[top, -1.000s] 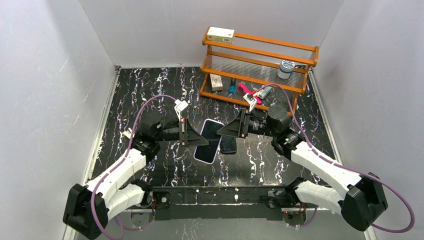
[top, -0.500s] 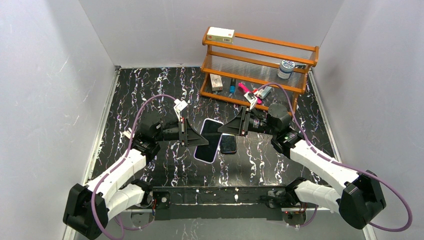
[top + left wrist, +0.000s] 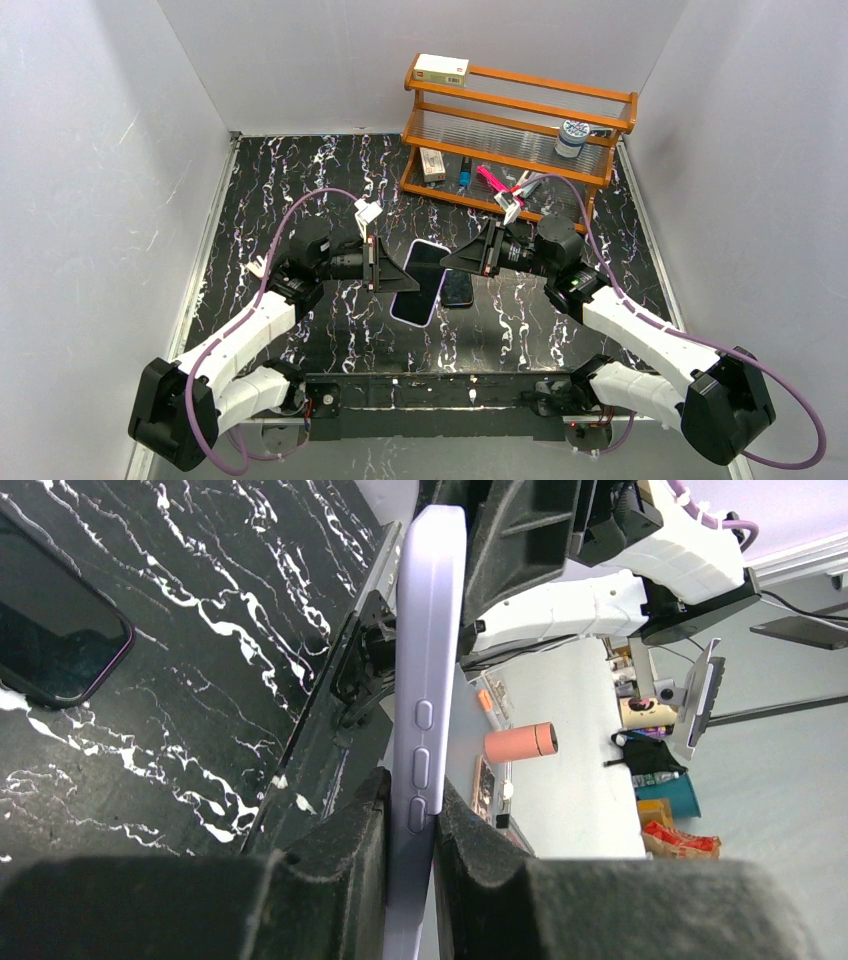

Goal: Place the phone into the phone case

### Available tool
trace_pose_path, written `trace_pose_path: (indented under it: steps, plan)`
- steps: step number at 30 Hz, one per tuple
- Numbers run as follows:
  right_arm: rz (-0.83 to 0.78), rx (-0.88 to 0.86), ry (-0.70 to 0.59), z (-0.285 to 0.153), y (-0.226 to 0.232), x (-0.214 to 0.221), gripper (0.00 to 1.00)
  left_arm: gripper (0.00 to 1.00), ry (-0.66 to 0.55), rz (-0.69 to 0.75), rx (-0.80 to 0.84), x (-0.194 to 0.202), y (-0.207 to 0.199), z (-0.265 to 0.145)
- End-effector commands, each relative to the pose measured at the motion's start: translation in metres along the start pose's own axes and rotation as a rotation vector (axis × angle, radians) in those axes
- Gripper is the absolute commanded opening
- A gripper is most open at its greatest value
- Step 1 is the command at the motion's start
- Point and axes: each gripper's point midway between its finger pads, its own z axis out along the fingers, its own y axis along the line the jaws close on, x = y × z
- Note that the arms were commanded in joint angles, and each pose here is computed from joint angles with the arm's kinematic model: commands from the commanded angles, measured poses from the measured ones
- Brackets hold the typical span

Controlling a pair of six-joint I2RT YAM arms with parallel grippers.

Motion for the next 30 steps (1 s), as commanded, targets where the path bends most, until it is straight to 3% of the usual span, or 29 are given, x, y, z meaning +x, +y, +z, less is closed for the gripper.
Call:
trace_pose_path:
  steps: [1,3,5,17,20,25,30]
  plan:
    - [-0.058,-0.148,-0.05,-0.007,0.036,-0.012,0.45,0.0,-0.032,0.005,0.107,-0.006,-0.024,-0.003]
    - [-0.049,-0.158,-0.038,-0.008,0.036,-0.011,0.56,0.0,-0.024,0.018,0.133,-0.006,-0.031,-0.005]
    - [-0.048,-0.162,-0.034,-0.008,0.035,-0.011,0.6,0.0,-0.012,0.028,0.147,-0.005,-0.035,-0.006]
    - [-0.072,-0.139,-0.006,0.003,0.031,-0.02,0.58,0.0,0.005,0.008,0.148,-0.001,-0.032,-0.006]
    - [-0.077,-0.129,-0.018,0.004,0.03,-0.024,0.43,0.0,0.006,-0.013,0.136,0.0,-0.026,-0.004]
    - [-0.106,-0.101,-0.076,0.003,0.029,-0.034,0.01,0.0,0.052,-0.076,-0.006,0.011,0.012,0.001]
    - [-0.11,-0.067,-0.082,0.004,0.025,-0.036,0.01,0.0,0.082,-0.072,-0.163,0.015,0.041,-0.001]
